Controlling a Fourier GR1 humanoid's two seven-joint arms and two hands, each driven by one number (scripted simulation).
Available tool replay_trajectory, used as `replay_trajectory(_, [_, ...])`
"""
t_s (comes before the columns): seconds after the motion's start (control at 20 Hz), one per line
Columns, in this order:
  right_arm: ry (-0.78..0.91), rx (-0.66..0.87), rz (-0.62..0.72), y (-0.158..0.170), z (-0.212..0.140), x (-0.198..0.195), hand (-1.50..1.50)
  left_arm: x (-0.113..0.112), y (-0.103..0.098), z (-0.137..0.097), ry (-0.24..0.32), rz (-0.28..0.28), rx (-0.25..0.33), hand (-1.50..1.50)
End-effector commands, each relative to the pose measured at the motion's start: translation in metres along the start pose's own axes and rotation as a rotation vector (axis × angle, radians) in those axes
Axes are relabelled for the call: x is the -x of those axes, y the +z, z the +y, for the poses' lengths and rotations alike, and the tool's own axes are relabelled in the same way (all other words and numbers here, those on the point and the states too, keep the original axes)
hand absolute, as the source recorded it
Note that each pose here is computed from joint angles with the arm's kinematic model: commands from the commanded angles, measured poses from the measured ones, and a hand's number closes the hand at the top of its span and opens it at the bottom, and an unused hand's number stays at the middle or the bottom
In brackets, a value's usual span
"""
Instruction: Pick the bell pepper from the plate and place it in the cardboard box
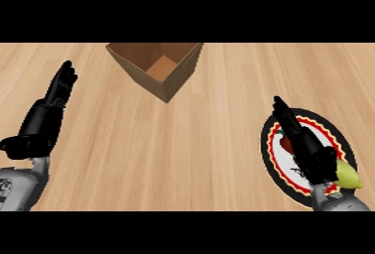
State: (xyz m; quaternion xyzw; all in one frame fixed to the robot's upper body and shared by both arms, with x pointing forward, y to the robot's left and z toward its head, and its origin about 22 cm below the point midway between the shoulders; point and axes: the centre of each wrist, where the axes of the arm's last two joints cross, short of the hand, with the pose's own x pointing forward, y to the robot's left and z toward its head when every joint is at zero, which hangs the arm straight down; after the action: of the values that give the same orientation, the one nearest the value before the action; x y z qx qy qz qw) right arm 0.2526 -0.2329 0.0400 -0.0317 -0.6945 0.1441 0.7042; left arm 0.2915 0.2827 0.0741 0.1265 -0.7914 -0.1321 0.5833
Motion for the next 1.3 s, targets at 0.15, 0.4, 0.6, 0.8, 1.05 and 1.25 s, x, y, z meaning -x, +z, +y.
replay_trajectory(0.15, [0.070, -0.102, 0.015, 0.004, -0.041, 0.033, -1.50, 0.015, 0.002, -0.025, 0.063, 0.083, 0.169, 0.00])
replay_trajectory(0.4, [0.678, -0.050, -0.138, 0.008, -0.098, -0.006, -1.50, 0.016, 0.017, -0.061, 0.138, 0.163, 0.259, 0.00])
replay_trajectory(0.6, [0.937, -0.101, -0.279, 0.032, -0.104, 0.020, -1.50, 0.013, 0.011, -0.061, 0.154, 0.196, 0.286, 0.00])
replay_trajectory(0.8, [1.092, -0.061, -0.392, 0.053, -0.118, 0.008, -1.50, 0.002, 0.020, -0.074, 0.139, 0.193, 0.299, 0.00])
replay_trajectory(1.05, [1.164, -0.093, -0.309, 0.074, -0.119, -0.044, -1.50, 0.021, 0.018, -0.077, 0.146, 0.205, 0.299, 0.00])
replay_trajectory(1.25, [1.149, -0.232, -0.164, 0.087, -0.104, -0.074, -1.50, -0.006, 0.018, -0.075, 0.139, 0.185, 0.288, 0.00])
